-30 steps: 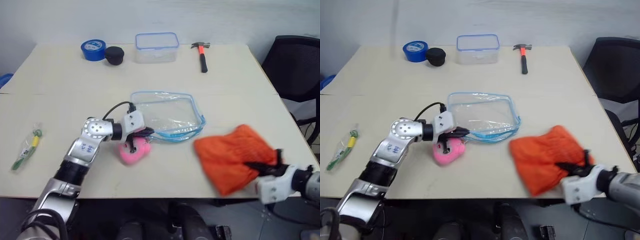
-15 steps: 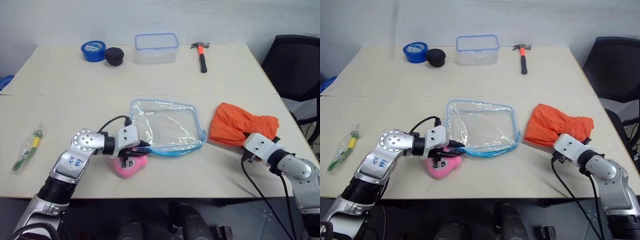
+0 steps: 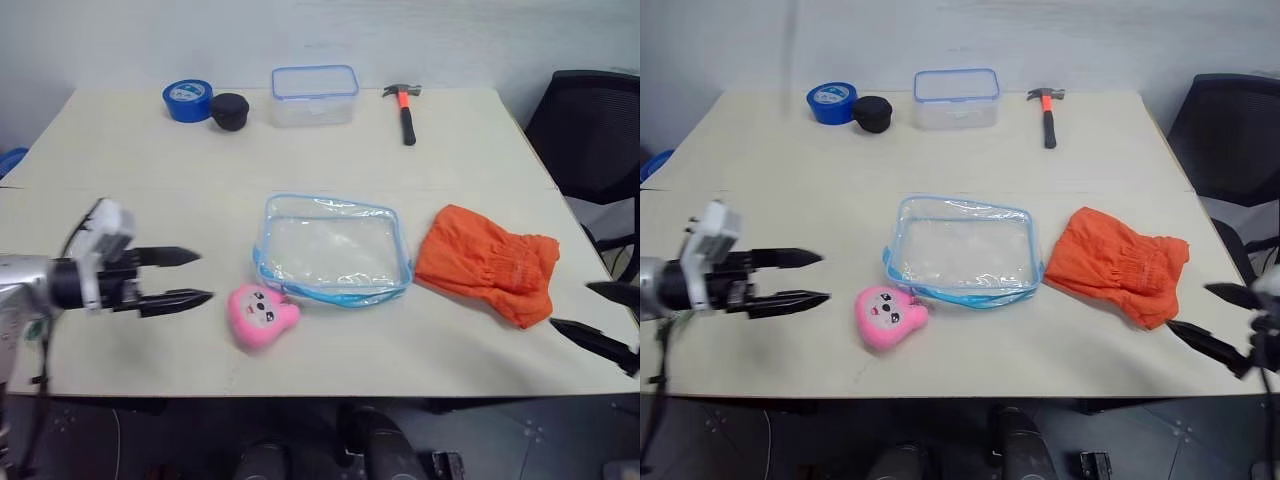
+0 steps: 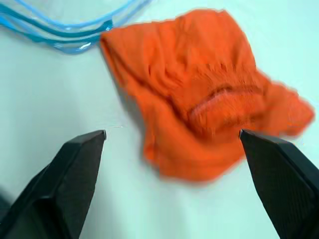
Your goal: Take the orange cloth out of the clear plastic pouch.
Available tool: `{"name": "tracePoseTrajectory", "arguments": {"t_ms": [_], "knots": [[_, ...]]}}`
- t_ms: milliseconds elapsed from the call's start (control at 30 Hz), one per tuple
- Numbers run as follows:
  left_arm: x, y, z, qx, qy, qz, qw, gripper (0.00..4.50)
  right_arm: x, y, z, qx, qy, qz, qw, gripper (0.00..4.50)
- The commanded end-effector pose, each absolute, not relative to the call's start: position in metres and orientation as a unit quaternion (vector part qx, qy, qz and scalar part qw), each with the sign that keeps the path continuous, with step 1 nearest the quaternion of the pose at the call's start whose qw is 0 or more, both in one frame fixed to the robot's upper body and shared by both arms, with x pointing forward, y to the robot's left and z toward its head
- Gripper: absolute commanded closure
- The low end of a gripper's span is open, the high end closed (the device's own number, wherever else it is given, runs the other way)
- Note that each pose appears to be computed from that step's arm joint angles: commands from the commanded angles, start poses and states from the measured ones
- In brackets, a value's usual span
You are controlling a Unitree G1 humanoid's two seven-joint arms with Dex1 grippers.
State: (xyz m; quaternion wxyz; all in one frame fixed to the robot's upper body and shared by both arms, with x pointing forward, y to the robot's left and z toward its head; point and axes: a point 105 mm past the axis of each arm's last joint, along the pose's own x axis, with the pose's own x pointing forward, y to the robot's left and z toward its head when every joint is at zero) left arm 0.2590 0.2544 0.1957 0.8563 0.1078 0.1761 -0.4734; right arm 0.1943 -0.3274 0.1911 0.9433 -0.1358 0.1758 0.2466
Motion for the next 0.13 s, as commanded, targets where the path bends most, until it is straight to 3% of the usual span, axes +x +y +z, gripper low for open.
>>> {"name": "tracePoseTrajectory", "arguments": {"t_ms": [33, 133], "knots": [[0.2545, 0.2841, 0.2007, 0.143, 0.177, -0.449, 0.864, 0.08, 0.1789, -0.3435, 0.2052, -0.105, 0.169, 0.240, 0.950, 0.00], [0.2538, 0.2860, 0.2090, 0.133, 0.159, -0.455, 0.866, 0.08, 0.1762, -0.3439, 0.2041, -0.092, 0.171, 0.243, 0.950, 0.00]]}}
